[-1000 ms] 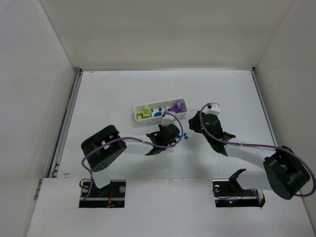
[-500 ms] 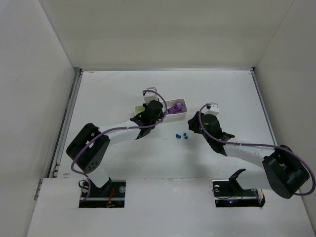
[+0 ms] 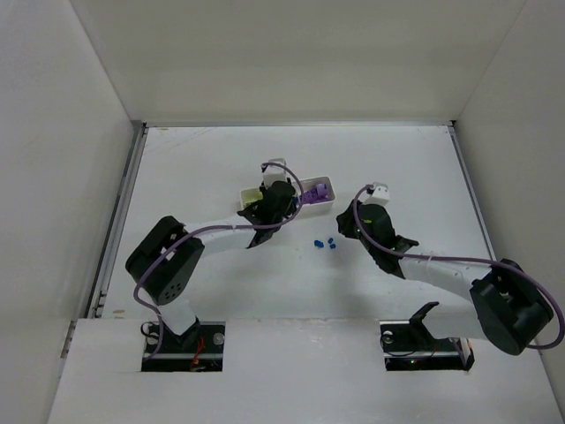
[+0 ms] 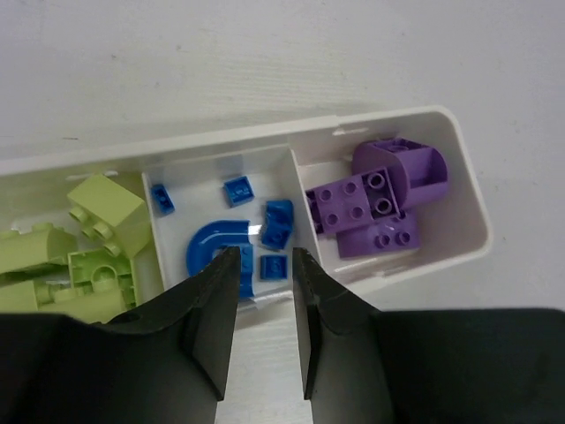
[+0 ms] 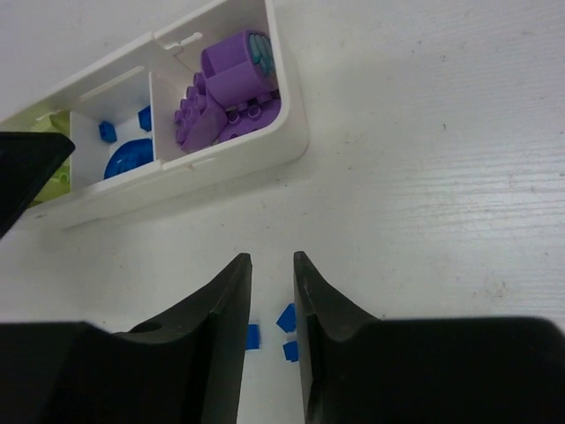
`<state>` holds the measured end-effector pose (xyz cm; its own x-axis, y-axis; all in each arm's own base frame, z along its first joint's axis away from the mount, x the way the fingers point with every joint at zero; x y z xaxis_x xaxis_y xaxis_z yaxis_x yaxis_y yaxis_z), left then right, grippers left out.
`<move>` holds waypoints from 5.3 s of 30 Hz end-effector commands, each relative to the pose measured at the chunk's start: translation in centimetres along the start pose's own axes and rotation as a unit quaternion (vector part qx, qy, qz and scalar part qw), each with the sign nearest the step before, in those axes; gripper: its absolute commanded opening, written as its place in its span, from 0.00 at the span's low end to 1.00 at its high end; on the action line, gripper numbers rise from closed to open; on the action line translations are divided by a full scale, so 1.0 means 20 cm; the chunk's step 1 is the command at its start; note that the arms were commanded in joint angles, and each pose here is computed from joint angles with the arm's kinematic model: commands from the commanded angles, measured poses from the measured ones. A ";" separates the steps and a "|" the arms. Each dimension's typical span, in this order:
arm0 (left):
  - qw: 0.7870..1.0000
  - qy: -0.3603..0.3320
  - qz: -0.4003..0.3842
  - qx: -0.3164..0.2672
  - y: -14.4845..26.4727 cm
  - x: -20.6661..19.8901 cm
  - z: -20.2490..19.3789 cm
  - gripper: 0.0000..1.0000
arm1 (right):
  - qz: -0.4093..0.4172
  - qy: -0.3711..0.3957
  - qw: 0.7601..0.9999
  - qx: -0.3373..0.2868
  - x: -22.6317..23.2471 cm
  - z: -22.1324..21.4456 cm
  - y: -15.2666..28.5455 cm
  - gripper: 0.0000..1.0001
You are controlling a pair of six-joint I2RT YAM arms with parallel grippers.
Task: Sort the legos into containers by color
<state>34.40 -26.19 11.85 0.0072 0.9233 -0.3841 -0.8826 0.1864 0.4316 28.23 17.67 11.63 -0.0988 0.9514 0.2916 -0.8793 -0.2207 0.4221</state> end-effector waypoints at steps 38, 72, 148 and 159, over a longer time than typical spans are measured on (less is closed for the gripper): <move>0.994 -0.026 -0.070 0.079 0.23 -0.29 -0.68 0.40 | -0.017 0.002 1.000 -0.014 -0.02 0.02 0.01 0.46; 0.989 0.045 -0.121 0.073 0.39 -0.20 -0.31 0.28 | 0.009 0.038 0.998 0.049 0.07 -0.20 0.05 0.50; 0.988 0.101 -0.112 -0.039 0.62 0.16 -0.20 0.38 | 0.047 0.004 0.999 -0.018 0.74 0.30 -0.32 0.47; 0.985 -0.013 -0.166 0.035 0.58 -0.18 -0.48 0.56 | 0.003 -0.007 0.999 -0.032 0.24 0.16 -0.06 0.47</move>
<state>19.19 -28.39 8.98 0.2537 0.8371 -0.4847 -0.7983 0.4642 0.3838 30.38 23.47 14.54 -0.1148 0.9546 0.2749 -0.8752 -0.2281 0.4266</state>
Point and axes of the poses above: each gripper's point midway between its finger pads, its own y axis back along the fingers, its own x axis along the line the jaws close on, z = x × y, the point moved 4 cm from there along y, back along the fingers, and after that the axes turned 8 degrees about y, right-handed, at the moved point
